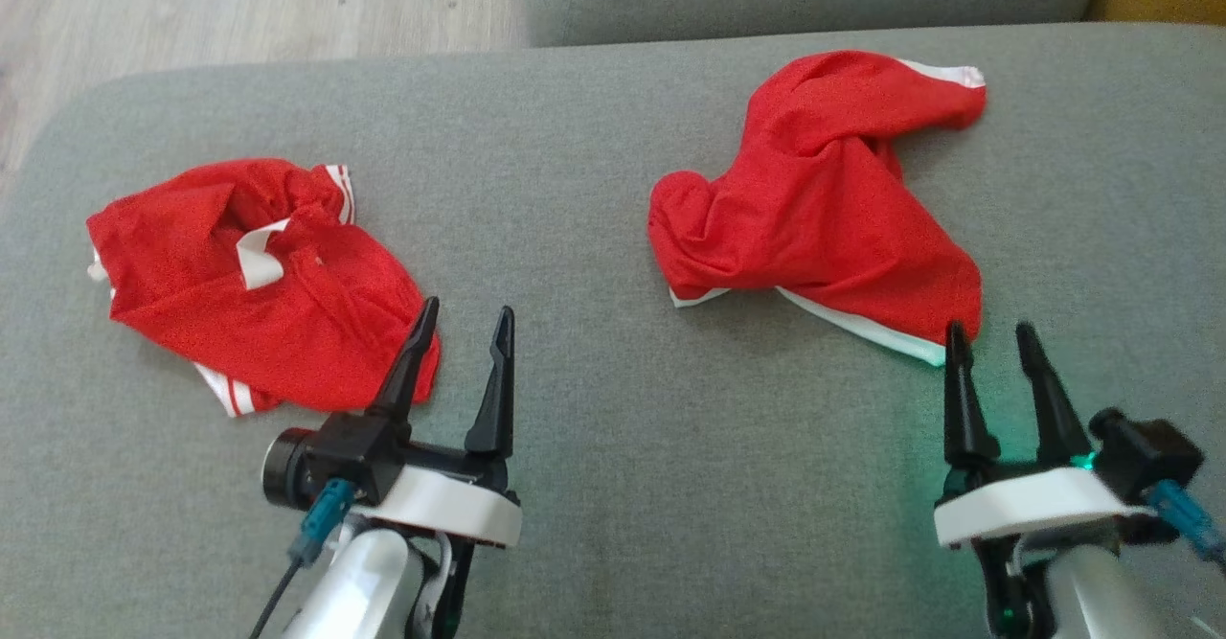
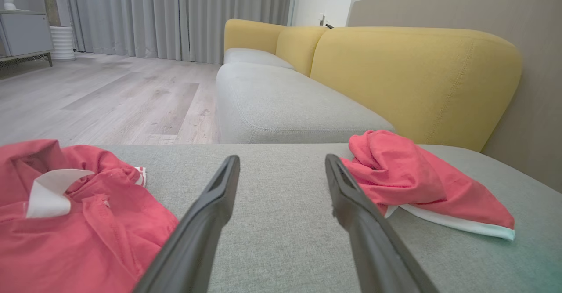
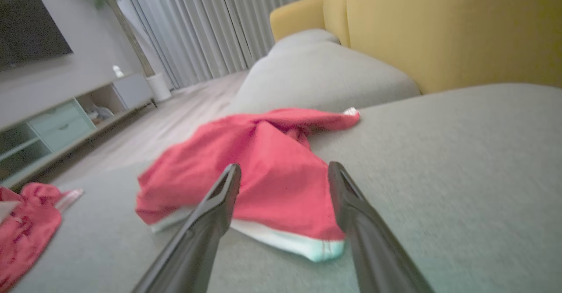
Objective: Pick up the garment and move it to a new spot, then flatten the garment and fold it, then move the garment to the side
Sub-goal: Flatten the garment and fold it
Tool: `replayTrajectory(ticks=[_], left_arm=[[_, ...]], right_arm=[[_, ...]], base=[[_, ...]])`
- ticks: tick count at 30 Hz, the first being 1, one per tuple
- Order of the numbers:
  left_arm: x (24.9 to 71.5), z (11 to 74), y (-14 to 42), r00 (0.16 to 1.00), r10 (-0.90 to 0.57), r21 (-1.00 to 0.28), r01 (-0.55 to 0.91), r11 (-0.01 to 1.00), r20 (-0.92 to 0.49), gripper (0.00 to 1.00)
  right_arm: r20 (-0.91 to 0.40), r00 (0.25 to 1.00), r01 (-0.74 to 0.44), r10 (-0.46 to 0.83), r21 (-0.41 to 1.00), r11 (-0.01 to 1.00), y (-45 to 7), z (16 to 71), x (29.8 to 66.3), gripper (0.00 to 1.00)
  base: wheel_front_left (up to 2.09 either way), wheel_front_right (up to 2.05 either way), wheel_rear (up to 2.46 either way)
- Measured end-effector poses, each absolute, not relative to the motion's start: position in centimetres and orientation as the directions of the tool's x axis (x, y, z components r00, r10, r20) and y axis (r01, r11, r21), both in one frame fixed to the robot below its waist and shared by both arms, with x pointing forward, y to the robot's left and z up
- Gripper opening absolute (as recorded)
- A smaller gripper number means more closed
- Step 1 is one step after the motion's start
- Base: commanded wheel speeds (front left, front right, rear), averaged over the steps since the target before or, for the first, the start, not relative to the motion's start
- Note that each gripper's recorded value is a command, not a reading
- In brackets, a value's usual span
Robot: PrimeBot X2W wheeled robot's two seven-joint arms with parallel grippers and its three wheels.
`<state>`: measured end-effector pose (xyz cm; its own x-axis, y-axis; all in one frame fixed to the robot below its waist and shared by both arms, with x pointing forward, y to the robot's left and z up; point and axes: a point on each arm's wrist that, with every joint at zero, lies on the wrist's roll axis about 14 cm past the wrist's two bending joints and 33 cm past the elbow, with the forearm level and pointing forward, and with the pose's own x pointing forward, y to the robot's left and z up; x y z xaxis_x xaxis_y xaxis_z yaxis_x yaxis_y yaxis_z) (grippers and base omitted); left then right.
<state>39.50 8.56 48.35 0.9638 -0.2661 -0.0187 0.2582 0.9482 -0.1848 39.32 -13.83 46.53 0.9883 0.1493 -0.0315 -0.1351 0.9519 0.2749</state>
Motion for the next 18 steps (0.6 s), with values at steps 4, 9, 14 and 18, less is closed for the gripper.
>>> replayTrajectory(ticks=[4, 9, 14, 18], left_arm=[[39.8, 47.9, 8.9, 0.966, -0.255, -0.192, 0.245, 0.950, -0.028, 1.00], [39.9, 47.2, 8.8, 0.965, -0.259, -0.203, 0.245, 0.948, -0.044, 1.00], [40.4, 47.0, 8.5, 0.962, -0.270, -0.201, 0.255, 0.946, -0.047, 1.00], [40.9, 47.1, 8.5, 0.963, -0.268, -0.202, 0.255, 0.946, -0.041, 1.00]], right_arm=[[-0.170, 0.977, -0.083, 0.127, 0.247, 0.965, -14.7, 42.2, 39.0, 1.00], [-0.273, 0.955, -0.044, 0.114, 0.249, 0.967, -15.1, 39.4, 40.2, 1.00], [-0.341, 0.931, -0.040, 0.128, 0.251, 0.967, -14.4, 37.5, 41.3, 1.00], [-0.380, 0.914, -0.044, 0.143, 0.258, 0.965, -13.9, 36.4, 41.8, 0.00]], base=[[0.00, 0.00, 0.00], [0.00, 0.00, 0.00], [0.00, 0.00, 0.00], [0.00, 0.00, 0.00]])
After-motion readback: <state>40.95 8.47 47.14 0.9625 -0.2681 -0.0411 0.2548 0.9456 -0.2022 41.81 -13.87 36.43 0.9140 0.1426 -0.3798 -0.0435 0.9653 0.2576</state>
